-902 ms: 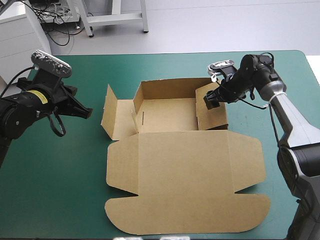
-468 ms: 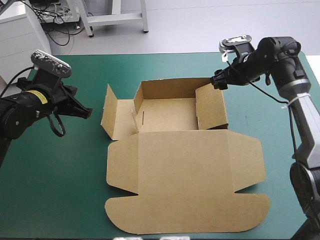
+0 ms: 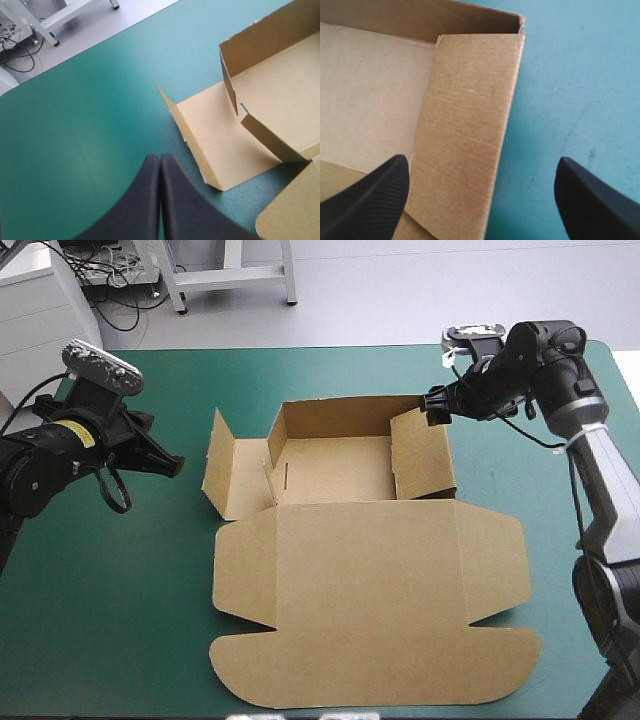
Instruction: Fold the box
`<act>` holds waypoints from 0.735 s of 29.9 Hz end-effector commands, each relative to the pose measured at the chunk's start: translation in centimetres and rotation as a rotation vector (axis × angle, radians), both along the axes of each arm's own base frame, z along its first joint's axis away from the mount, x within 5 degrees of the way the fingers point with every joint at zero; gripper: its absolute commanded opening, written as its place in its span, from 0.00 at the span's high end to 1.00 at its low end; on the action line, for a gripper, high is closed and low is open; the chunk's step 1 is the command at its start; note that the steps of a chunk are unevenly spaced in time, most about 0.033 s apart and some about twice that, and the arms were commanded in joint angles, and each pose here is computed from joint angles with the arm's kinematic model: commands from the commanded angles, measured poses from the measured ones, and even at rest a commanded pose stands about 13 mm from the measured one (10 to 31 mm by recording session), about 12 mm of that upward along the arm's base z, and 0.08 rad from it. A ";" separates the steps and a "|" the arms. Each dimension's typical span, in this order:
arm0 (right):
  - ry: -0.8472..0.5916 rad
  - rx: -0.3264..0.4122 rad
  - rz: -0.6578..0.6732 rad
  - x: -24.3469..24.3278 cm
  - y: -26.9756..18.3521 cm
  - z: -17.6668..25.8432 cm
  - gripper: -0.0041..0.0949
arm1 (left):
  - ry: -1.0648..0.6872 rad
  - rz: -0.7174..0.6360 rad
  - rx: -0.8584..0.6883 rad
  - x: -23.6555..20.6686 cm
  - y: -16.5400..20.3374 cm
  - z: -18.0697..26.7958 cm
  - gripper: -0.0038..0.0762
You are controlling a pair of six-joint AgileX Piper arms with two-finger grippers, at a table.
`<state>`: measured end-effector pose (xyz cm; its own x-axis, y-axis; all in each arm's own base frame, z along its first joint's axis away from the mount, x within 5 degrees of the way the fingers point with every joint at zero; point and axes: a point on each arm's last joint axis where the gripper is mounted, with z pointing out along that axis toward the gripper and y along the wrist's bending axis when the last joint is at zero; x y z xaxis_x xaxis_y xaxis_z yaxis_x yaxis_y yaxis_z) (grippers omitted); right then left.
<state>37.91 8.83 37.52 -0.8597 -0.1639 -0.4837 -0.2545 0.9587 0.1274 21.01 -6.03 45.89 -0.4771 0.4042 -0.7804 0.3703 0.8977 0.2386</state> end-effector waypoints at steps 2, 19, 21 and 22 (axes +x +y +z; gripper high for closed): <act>0.006 0.035 -0.001 0.3 0.3 0.1 0.21 | -0.096 0.000 -0.035 -0.5 0.1 1.6 0.99; 0.166 0.006 0.000 3.8 1.0 -6.6 0.32 | -0.086 0.001 -0.032 -0.5 0.2 1.5 0.99; 0.175 0.004 0.000 4.0 1.1 -7.0 0.42 | -0.086 0.001 -0.032 -0.5 0.2 1.5 0.99; 0.178 0.003 0.000 4.0 1.1 -7.2 0.48 | -0.086 0.001 -0.031 -0.5 0.2 1.5 0.99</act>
<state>42.59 10.00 27.87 -0.9496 -0.1589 -0.2702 -0.2093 0.9631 0.1693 20.99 -6.02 45.86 -0.4807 0.4050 -0.7778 0.3710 0.8976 0.2381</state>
